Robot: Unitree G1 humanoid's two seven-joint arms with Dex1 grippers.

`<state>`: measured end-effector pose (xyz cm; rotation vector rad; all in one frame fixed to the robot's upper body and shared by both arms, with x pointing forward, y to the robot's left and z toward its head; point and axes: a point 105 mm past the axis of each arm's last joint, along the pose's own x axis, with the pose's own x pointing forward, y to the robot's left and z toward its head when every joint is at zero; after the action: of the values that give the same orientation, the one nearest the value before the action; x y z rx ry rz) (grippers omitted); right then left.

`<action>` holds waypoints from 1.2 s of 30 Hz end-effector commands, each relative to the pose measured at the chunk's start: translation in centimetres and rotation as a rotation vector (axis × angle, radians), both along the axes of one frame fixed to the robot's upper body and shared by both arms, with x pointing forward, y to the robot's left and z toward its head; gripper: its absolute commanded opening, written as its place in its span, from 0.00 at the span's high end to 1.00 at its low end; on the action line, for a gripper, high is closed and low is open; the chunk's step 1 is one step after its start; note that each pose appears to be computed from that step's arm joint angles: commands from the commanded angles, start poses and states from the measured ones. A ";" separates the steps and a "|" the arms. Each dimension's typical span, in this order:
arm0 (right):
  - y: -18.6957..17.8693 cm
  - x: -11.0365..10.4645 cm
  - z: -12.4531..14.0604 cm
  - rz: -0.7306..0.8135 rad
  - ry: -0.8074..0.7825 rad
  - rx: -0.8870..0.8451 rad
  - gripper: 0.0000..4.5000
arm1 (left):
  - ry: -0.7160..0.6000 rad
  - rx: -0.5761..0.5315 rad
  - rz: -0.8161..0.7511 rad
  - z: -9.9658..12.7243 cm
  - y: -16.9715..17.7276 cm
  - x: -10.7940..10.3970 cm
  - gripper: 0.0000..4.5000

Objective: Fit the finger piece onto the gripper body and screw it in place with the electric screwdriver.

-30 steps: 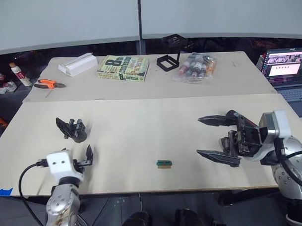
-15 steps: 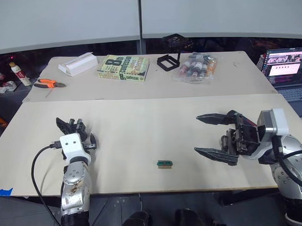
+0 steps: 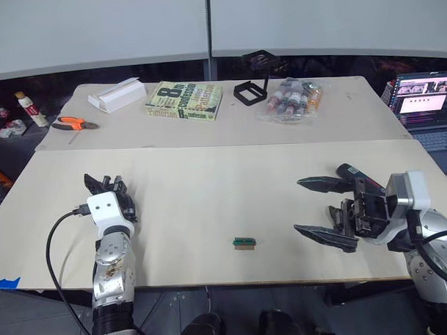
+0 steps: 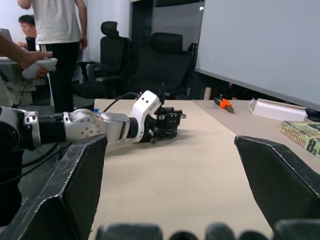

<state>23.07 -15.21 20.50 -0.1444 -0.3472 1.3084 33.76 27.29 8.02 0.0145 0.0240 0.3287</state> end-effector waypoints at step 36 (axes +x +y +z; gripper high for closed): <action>-4.2 -7.4 -1.8 -0.215 0.063 -0.129 0.00 | 0.039 0.303 -1.741 1.1 -20.1 2.0 0.48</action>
<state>15.95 -19.78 17.76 -0.2210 -0.1385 1.1136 35.26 7.06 8.26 0.3096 0.0186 -1.4317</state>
